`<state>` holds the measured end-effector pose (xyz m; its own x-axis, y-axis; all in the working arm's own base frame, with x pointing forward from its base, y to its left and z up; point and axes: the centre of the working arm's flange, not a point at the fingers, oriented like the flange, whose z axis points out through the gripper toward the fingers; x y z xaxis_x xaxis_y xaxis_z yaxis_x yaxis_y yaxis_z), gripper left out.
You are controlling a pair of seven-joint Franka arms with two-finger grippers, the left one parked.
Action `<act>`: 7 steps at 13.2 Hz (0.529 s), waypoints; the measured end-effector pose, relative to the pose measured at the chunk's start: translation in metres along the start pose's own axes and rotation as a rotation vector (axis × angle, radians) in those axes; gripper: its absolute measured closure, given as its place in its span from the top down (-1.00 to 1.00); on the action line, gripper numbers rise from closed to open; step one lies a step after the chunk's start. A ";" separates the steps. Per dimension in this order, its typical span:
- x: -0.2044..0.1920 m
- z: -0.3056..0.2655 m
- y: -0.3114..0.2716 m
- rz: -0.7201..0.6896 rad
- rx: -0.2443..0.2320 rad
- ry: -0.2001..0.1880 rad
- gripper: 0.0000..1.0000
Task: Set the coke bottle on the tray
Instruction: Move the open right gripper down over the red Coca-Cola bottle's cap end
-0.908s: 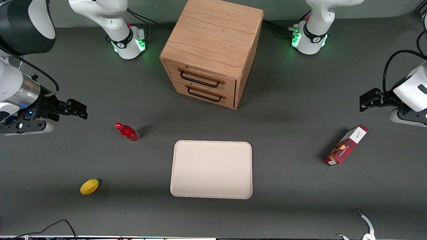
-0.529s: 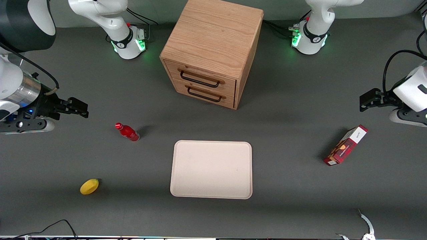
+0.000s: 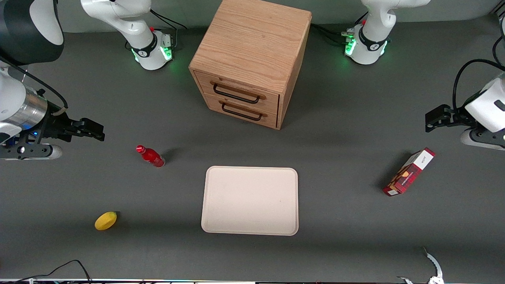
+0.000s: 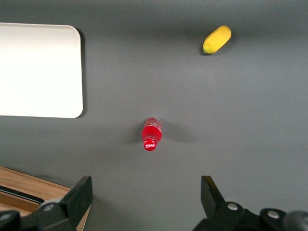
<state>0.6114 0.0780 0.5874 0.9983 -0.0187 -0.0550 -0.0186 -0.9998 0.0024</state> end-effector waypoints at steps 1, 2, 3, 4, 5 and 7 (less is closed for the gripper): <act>0.005 0.007 -0.001 -0.001 0.001 -0.004 1.00; 0.011 0.017 -0.004 -0.004 0.002 -0.006 1.00; 0.019 0.030 -0.006 -0.007 0.003 -0.011 1.00; 0.028 0.044 -0.009 -0.010 0.006 -0.009 1.00; 0.035 0.061 -0.012 -0.012 0.009 -0.005 1.00; 0.041 0.096 -0.016 -0.017 0.012 0.001 0.98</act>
<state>0.6471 0.0931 0.4894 0.9985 -0.0020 -0.0542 -0.0026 -0.9999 -0.0108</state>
